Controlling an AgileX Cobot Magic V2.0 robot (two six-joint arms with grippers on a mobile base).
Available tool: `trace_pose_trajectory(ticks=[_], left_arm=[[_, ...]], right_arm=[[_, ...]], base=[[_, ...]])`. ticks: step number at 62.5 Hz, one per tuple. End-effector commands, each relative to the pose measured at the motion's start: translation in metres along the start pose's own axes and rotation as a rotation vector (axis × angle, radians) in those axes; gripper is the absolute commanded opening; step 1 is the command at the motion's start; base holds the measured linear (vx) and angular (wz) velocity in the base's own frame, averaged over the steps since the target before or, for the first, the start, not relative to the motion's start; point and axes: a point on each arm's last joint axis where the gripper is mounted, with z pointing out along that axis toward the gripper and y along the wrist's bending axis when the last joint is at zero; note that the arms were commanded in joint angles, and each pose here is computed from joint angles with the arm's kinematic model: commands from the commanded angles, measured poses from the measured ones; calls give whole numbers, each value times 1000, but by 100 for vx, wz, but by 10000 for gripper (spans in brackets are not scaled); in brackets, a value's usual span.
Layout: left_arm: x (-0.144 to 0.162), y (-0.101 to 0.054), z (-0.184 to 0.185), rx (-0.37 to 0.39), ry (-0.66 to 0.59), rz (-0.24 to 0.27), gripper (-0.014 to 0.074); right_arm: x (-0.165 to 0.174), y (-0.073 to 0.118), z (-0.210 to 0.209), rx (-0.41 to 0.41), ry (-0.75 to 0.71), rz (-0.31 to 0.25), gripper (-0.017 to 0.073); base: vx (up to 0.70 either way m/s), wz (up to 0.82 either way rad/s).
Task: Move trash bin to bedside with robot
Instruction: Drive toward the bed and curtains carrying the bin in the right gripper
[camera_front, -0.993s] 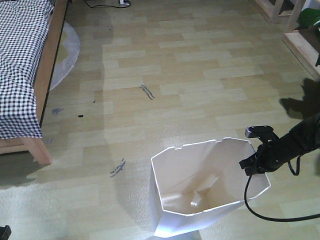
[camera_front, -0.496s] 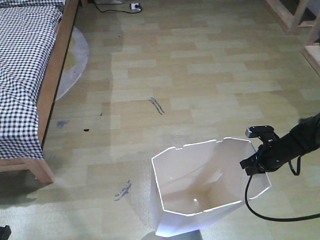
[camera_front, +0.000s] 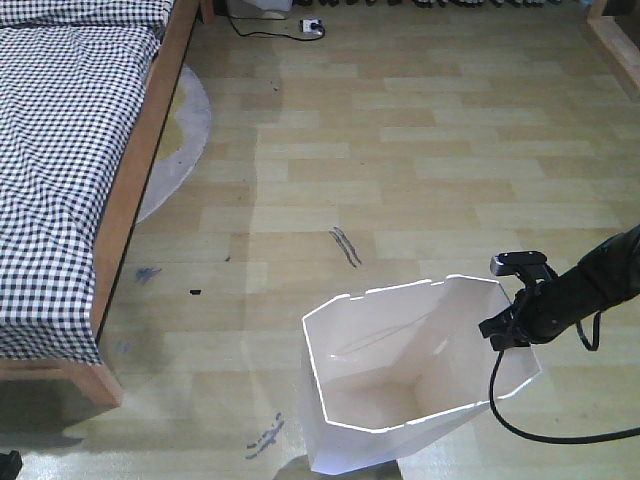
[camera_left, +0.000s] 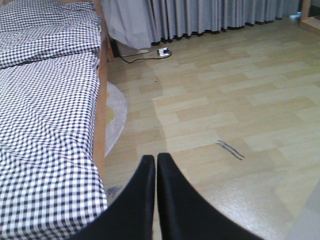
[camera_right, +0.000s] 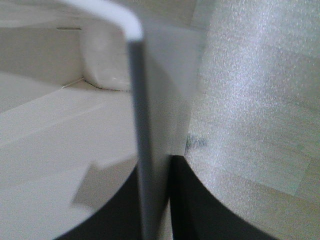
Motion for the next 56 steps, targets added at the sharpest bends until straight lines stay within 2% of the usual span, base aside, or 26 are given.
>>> trace_pose_trajectory(ticks=[1, 56], left_arm=[[-1, 0, 0, -5, -72, -5, -7], [-1, 0, 0, -5, -72, -5, -7]], right_arm=[[-16, 13, -27, -99, -61, 22, 0], [-16, 13, -27, -99, -61, 23, 0]], base=[[32, 17], [33, 5]])
